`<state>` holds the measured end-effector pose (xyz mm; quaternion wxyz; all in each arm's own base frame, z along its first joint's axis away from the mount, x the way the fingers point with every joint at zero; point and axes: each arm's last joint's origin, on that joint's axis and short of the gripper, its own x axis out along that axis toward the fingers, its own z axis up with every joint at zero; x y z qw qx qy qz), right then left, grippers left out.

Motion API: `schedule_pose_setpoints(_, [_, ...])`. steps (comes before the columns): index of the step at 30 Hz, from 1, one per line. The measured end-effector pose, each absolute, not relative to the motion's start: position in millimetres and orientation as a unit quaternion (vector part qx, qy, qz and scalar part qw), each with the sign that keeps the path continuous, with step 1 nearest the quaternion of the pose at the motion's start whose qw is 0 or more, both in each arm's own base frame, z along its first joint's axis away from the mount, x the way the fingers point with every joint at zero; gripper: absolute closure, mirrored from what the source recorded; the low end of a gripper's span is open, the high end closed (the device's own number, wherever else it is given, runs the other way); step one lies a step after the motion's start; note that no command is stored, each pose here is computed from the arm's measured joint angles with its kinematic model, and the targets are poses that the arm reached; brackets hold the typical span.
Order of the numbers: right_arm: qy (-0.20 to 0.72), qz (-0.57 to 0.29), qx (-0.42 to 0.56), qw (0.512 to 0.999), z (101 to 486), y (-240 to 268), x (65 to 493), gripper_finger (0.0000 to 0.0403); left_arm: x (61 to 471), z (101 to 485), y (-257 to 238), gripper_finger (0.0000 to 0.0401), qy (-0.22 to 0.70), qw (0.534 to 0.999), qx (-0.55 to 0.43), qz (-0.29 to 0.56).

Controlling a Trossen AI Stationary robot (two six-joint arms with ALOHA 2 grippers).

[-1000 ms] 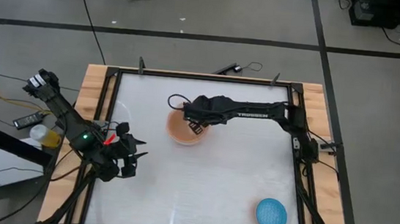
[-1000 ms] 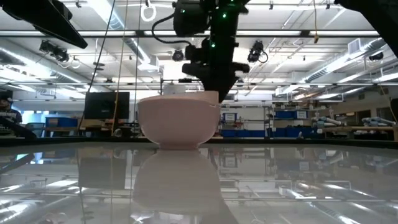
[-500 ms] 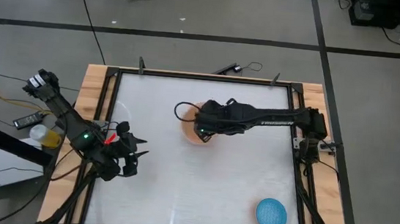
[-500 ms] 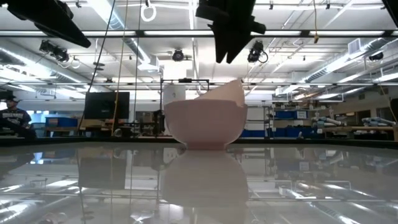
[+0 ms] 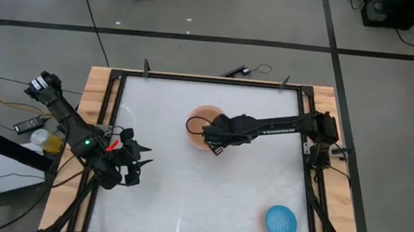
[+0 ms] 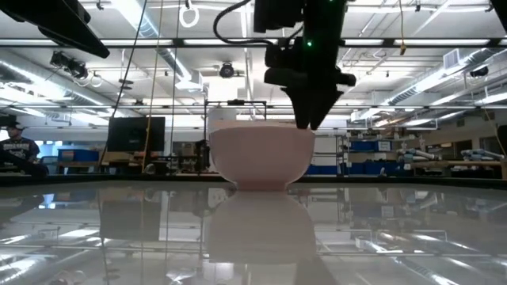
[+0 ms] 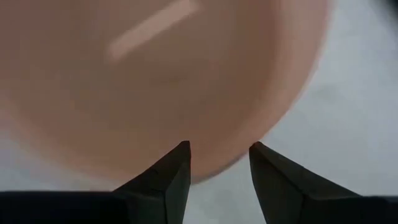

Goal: Nest bowls inside each other
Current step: Stack the orange bowl on the gray bowl, then stack the blue patterned bowl on the orange bowl

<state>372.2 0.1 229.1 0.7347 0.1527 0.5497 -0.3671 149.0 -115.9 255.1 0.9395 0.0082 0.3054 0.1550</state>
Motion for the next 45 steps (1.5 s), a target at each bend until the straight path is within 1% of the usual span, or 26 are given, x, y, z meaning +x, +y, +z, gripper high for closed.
schedule_pose_setpoints(2, [0.536, -0.348, 0.16, 0.753, 232, 4, 376, 0.0234, 149, 255, -116, 0.0229, 0.305, 0.939, 0.008, 0.155])
schedule_pose_setpoints(4, [0.52, -0.341, 0.158, 0.767, 244, 7, 377, 0.0234, 149, 255, -116, 0.0229, 0.305, 0.94, 0.007, 0.155])
schedule_pose_setpoints(9, [0.467, -0.354, 0.152, 0.796, 293, 6, 361, 0.0234, 149, 255, -116, 0.0229, 0.305, 0.94, 0.005, 0.156])
schedule_pose_setpoints(13, [0.457, -0.343, 0.161, 0.805, 325, 11, 334, 0.0234, 149, 255, -116, 0.0229, 0.304, 0.94, -0.003, 0.157])
schedule_pose_setpoints(17, [0.498, -0.327, 0.158, 0.787, 341, 44, 294, 0.0234, 146, 255, -119, 0.0229, 0.309, 0.94, -0.005, 0.146])
schedule_pose_setpoints(22, [0.546, -0.287, 0.194, 0.762, 328, 103, 254, 0.0234, 142, 256, -123, 0.0229, 0.29, 0.946, 0.0, 0.148])
schedule_pose_setpoints(25, [0.578, -0.256, 0.217, 0.743, 311, 142, 234, 0.0234, 142, 257, -124, 0.0229, 0.275, 0.949, -0.001, 0.156])
schedule_pose_setpoints(30, [0.637, -0.195, 0.226, 0.71, 279, 187, 203, 0.0234, 144, 258, -125, 0.0229, 0.265, 0.951, -0.013, 0.158])
schedule_pose_setpoints(32, [0.657, -0.194, 0.214, 0.696, 268, 196, 189, 0.0234, 145, 258, -124, 0.0229, 0.264, 0.951, -0.015, 0.162])
schedule_pose_setpoints(36, [0.673, -0.241, 0.189, 0.673, 244, 199, 166, 0.0234, 148, 258, -120, 0.0229, 0.264, 0.949, -0.018, 0.172])
schedule_pose_setpoints(38, [0.679, -0.251, 0.184, 0.665, 231, 199, 159, 0.0234, 150, 259, -119, 0.0229, 0.263, 0.948, -0.021, 0.177])
schedule_pose_setpoints(41, [0.679, -0.223, 0.194, 0.672, 217, 203, 158, 0.0234, 151, 259, -118, 0.0229, 0.261, 0.949, -0.019, 0.178])
schedule_pose_setpoints(45, [0.675, -0.189, 0.204, 0.684, 209, 207, 161, 0.0234, 153, 259, -117, 0.0229, 0.263, 0.948, -0.019, 0.179])
